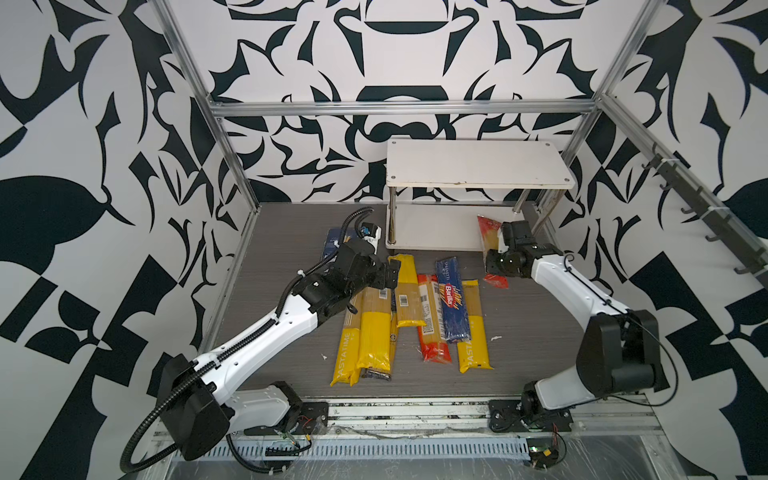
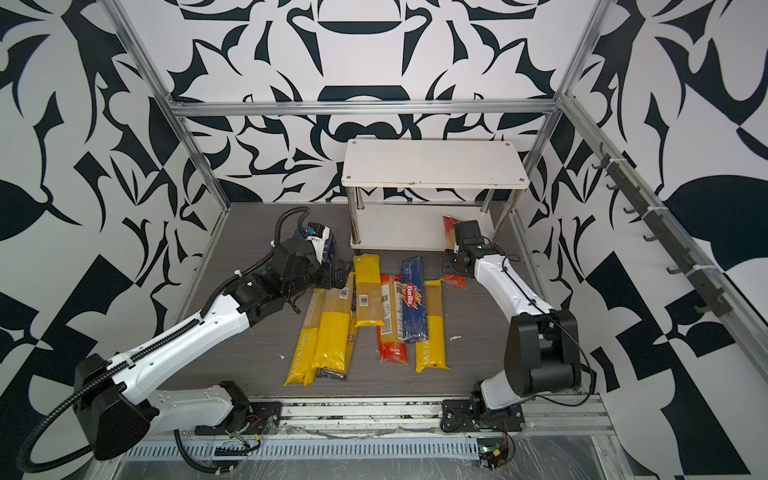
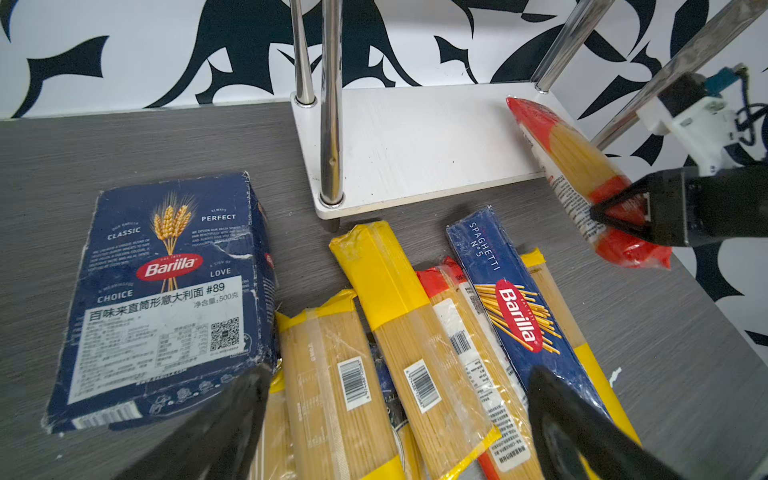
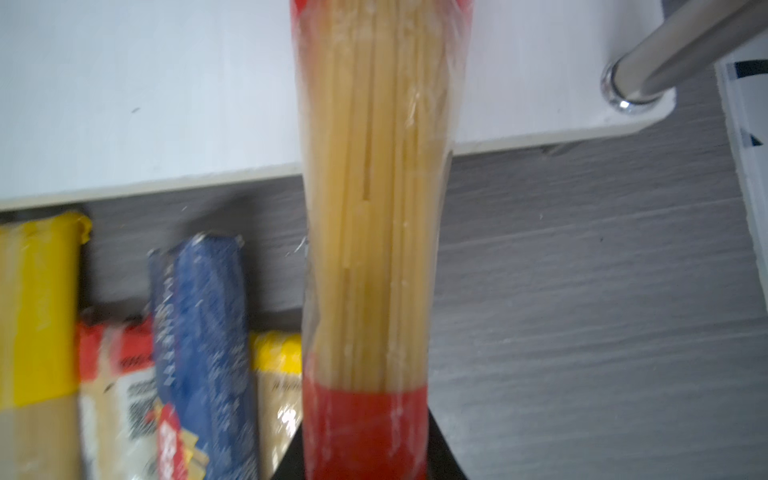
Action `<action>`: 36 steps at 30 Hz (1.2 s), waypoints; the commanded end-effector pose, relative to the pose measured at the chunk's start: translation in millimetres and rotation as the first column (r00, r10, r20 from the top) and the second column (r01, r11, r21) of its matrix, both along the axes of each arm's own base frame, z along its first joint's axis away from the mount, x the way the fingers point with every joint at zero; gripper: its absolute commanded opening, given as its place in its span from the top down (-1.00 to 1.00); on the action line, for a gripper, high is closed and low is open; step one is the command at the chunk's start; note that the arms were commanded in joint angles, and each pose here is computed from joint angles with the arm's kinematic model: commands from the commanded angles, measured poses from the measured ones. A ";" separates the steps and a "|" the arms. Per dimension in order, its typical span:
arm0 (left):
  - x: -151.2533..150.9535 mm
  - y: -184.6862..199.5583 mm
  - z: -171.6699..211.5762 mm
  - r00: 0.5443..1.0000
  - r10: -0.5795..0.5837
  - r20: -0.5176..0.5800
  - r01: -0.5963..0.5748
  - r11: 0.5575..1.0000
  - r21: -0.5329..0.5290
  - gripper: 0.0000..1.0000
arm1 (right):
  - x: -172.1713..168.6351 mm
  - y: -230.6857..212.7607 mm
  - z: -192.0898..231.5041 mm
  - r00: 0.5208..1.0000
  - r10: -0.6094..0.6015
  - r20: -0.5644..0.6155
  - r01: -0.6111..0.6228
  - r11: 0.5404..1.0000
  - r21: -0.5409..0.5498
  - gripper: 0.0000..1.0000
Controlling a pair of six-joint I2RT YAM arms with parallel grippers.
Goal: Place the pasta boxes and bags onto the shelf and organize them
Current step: 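Lift the red spaghetti bag and stand it upright beside the shelf's lower tier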
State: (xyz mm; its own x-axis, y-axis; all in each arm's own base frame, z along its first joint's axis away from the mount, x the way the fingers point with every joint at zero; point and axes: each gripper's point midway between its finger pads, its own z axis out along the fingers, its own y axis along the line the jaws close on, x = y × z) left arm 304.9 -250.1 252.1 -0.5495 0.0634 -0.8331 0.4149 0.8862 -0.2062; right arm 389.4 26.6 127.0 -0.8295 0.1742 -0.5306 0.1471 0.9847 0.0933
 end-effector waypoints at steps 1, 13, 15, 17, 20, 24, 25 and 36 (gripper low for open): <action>6.6 -0.1 18.1 0.998 0.006 0.061 -0.007 1.000 0.011 -0.99 | 61.4 -18.2 70.2 0.955 -0.009 0.296 0.026 0.998 -0.052 1.00; 18.3 3.9 30.7 0.993 0.043 0.113 -0.049 0.998 0.048 -0.99 | 114.7 -51.7 51.2 0.974 0.008 0.227 0.026 0.989 -0.145 1.00; 20.1 4.5 33.5 0.991 0.046 0.129 -0.053 0.997 0.051 -0.98 | 122.8 -58.0 46.1 0.976 -0.005 0.217 0.041 0.986 -0.163 1.00; 20.8 4.4 36.0 0.989 0.044 0.139 -0.052 0.997 0.055 -0.98 | 127.2 -63.5 39.1 0.980 -0.017 0.200 0.052 0.984 -0.171 1.00; 26.5 -1.1 25.5 0.992 0.037 0.118 -0.047 0.995 0.084 -0.98 | 128.7 -73.3 29.3 0.984 -0.050 0.170 0.084 0.977 -0.195 1.00; 28.3 -4.3 23.2 0.994 0.028 0.101 -0.038 0.994 0.101 -0.99 | 117.8 -87.9 20.2 0.984 -0.117 0.135 0.145 0.965 -0.218 0.66; 28.2 -4.4 23.6 0.995 0.027 0.098 -0.037 0.994 0.104 -0.98 | 115.0 -89.8 18.8 0.983 -0.131 0.131 0.157 0.964 -0.213 0.59; 14.3 10.5 22.0 0.997 0.035 0.065 -0.044 0.990 0.132 -0.99 | 96.7 -90.2 11.7 0.982 -0.169 0.081 0.181 0.969 -0.171 -0.66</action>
State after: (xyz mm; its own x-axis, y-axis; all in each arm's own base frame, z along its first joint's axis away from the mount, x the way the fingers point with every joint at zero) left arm 328.1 -249.9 263.5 -0.5038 0.1599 -0.8489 0.3976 0.9154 -0.0636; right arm 490.2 -55.0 112.0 -0.7999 0.1763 -0.5737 0.2648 0.9615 -0.0737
